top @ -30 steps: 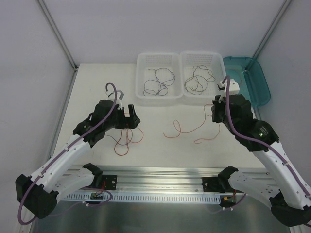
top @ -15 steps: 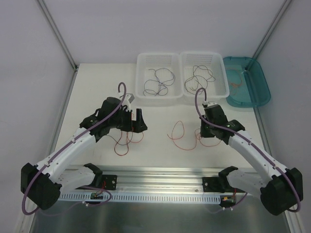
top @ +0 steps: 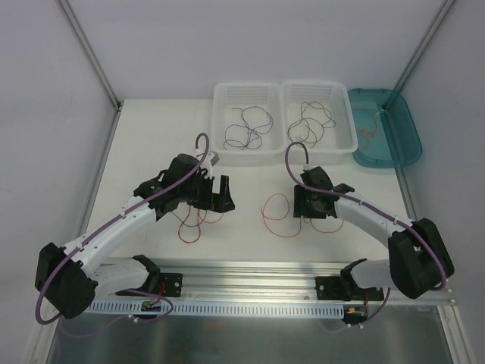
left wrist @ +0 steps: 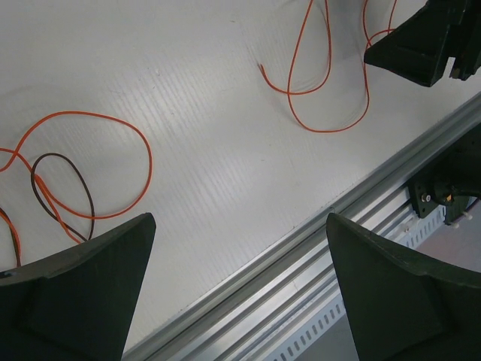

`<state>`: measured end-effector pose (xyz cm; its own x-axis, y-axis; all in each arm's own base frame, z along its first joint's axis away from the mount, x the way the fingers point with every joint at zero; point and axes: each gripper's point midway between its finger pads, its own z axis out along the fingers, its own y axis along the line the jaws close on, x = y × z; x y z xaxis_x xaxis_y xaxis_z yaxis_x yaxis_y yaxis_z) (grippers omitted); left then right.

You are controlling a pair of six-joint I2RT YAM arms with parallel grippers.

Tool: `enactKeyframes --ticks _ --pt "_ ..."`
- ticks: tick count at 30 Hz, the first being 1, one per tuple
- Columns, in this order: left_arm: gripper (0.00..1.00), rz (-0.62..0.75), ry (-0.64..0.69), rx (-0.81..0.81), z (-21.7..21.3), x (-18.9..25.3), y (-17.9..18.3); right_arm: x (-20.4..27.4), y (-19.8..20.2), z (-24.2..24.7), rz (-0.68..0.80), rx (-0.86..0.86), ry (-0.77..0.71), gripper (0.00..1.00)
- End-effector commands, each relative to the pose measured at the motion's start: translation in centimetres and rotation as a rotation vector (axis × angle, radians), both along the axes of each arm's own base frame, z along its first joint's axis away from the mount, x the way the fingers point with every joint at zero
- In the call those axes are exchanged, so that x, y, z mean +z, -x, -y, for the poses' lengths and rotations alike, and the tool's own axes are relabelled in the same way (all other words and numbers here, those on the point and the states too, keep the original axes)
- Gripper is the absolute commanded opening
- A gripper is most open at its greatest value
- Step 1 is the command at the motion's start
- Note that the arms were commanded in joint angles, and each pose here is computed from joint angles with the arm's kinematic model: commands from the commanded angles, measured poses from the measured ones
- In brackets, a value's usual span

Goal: Untangle the cables

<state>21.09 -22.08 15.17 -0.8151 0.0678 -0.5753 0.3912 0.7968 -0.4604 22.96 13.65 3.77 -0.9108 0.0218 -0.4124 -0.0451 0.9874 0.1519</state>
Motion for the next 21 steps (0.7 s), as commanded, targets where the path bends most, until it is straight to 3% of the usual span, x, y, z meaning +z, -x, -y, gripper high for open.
enactKeyframes --ticks 1,6,11,17,21 --pt "0.99 0.031 0.019 0.005 0.4 1.1 -0.5 0.4 -1.1 0.0 0.057 -0.08 0.038 0.59" --pt "0.99 0.031 0.026 -0.005 0.7 1.4 -0.6 0.0 -0.9 1.7 0.065 -0.164 0.203 0.85" --pt "0.99 0.032 0.021 -0.006 0.6 1.2 -0.5 -1.3 -0.4 1.9 0.031 -0.183 0.225 0.86" --pt "0.99 0.037 0.015 -0.001 0.2 1.0 -0.3 -3.0 -0.4 1.0 0.001 -0.172 0.196 0.74" --pt "0.99 0.05 0.01 0.001 -0.1 0.9 -0.1 -3.8 -0.1 0.7 -0.014 -0.161 0.187 0.47"
